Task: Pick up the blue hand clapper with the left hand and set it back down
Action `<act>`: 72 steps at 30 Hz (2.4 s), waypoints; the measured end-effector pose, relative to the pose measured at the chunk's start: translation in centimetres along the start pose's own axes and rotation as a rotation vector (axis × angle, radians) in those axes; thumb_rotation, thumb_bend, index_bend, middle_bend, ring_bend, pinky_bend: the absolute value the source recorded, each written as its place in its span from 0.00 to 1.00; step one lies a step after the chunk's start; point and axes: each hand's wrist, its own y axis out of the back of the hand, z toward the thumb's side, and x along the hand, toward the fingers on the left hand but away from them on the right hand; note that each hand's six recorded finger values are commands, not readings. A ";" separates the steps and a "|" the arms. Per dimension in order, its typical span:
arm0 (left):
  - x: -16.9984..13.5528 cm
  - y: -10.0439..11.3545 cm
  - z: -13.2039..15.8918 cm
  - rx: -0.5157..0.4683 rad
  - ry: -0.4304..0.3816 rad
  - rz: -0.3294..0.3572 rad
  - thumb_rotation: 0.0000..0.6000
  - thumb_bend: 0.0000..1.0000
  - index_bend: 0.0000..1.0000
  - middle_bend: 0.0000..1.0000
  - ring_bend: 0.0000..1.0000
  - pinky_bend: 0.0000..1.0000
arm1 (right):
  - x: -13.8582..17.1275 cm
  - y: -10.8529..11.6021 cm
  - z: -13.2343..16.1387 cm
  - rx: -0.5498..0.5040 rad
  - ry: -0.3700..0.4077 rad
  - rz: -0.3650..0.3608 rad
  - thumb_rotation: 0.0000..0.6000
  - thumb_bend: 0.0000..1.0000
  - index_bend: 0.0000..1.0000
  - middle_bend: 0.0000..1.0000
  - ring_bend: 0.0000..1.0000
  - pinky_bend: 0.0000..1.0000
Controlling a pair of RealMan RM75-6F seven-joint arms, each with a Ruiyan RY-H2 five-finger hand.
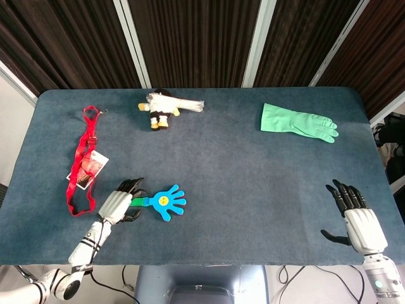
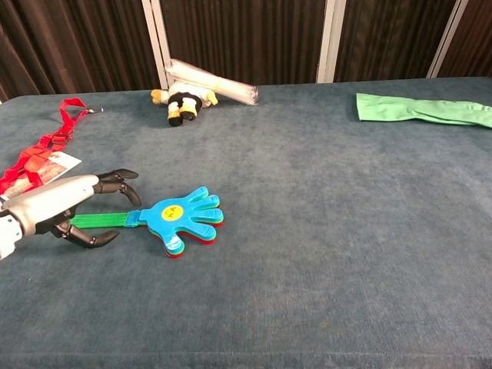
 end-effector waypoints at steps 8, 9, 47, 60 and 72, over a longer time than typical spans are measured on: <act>0.4 -0.3 0.8 -0.004 -0.015 0.001 1.00 0.38 0.32 0.00 0.00 0.00 | 0.1 0.1 0.0 -0.003 0.002 -0.003 1.00 0.15 0.00 0.00 0.00 0.00; 0.4 -0.3 0.8 -0.004 -0.014 0.002 1.00 0.38 0.32 0.00 0.00 0.00 | 0.1 0.2 0.0 -0.004 0.003 -0.005 1.00 0.15 0.00 0.00 0.00 0.00; 1.5 0.4 0.6 -0.082 -0.034 0.086 1.00 0.40 0.72 0.23 0.02 0.00 | 0.1 0.2 -0.1 0.002 0.000 -0.009 1.00 0.15 0.00 0.00 0.00 0.00; 1.3 1.2 0.2 -0.219 -0.052 0.165 1.00 0.46 0.84 0.59 0.42 0.30 | 0.2 0.2 -0.1 -0.001 0.001 -0.007 1.00 0.15 0.00 0.00 0.00 0.00; 1.2 1.7 -0.3 -0.282 -0.073 0.218 1.00 0.48 0.86 0.76 0.66 0.89 | 0.1 0.1 -0.1 0.000 -0.001 -0.004 1.00 0.15 0.00 0.00 0.00 0.00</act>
